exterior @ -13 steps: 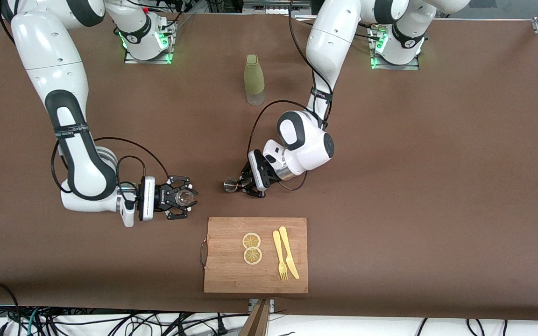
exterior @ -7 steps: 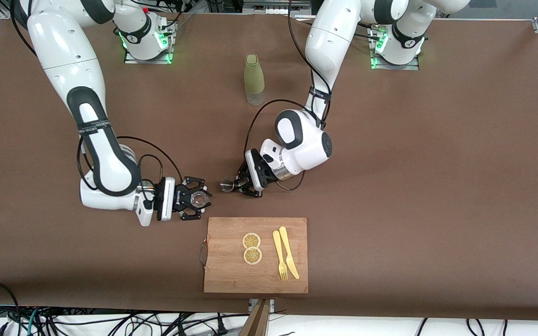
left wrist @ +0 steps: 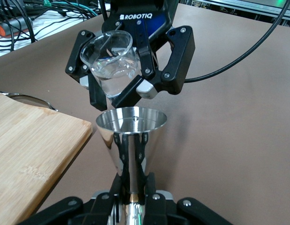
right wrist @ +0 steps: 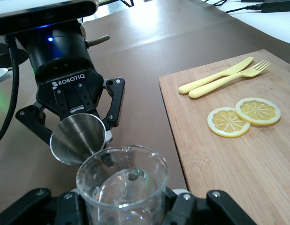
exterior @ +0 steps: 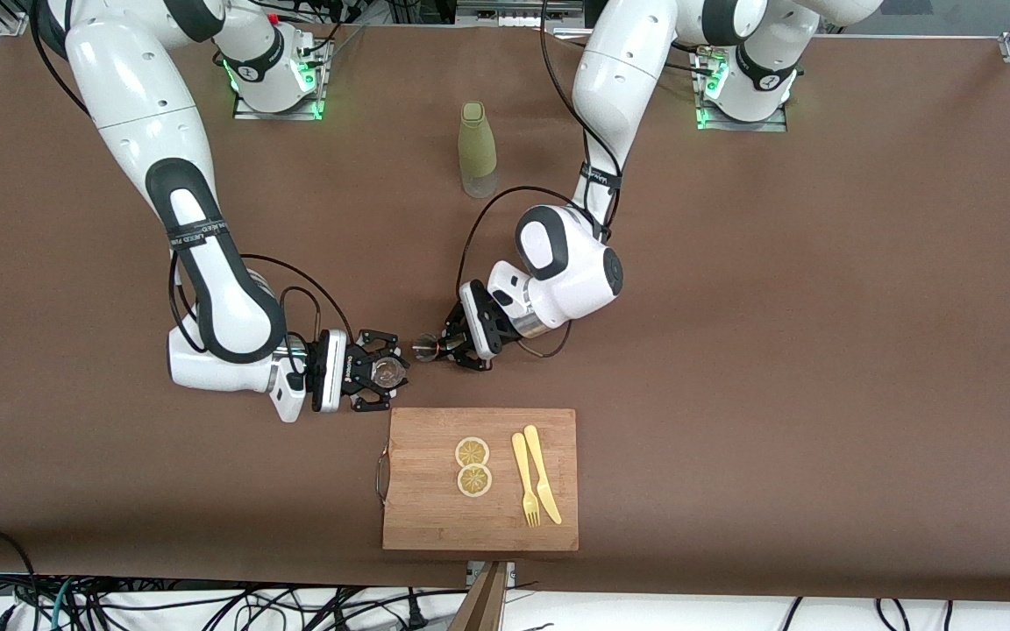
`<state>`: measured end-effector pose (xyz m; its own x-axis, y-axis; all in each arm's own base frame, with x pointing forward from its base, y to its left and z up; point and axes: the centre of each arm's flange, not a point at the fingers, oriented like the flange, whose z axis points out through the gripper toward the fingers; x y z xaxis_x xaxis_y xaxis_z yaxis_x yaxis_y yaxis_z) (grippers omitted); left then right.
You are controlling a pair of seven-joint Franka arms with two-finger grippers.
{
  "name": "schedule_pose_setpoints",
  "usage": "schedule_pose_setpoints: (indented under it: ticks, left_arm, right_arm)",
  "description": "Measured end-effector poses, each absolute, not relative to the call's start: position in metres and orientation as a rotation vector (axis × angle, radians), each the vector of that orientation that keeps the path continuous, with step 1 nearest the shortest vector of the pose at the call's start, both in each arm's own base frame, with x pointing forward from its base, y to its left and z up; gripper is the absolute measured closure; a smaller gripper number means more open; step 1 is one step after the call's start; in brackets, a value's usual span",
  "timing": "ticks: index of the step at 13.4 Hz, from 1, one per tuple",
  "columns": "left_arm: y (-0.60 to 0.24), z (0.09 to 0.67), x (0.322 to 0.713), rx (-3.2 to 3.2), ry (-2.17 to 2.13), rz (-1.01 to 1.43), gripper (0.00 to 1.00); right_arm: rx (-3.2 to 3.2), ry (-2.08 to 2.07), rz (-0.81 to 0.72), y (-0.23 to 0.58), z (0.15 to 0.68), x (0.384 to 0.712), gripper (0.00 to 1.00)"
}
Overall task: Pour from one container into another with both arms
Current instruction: 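Raise the glass cup with the right gripper above the jigger's rim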
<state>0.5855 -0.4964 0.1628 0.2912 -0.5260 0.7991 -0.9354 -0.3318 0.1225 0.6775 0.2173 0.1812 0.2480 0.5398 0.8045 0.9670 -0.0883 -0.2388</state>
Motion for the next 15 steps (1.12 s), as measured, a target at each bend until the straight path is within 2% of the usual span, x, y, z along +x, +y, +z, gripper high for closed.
schedule_pose_setpoints:
  ticks: [7,15]
  left_arm:
    - [-0.5,0.167,0.585,1.969,-1.283,0.887,0.79]
    - [-0.508,0.177,0.587,1.964,-1.252,0.889,0.79]
  right_arm:
    - [-1.726,-1.482,-0.628,0.216,0.204,0.678,0.71]
    - [-1.727,-1.493,-0.608,0.215,0.205,0.677,0.71]
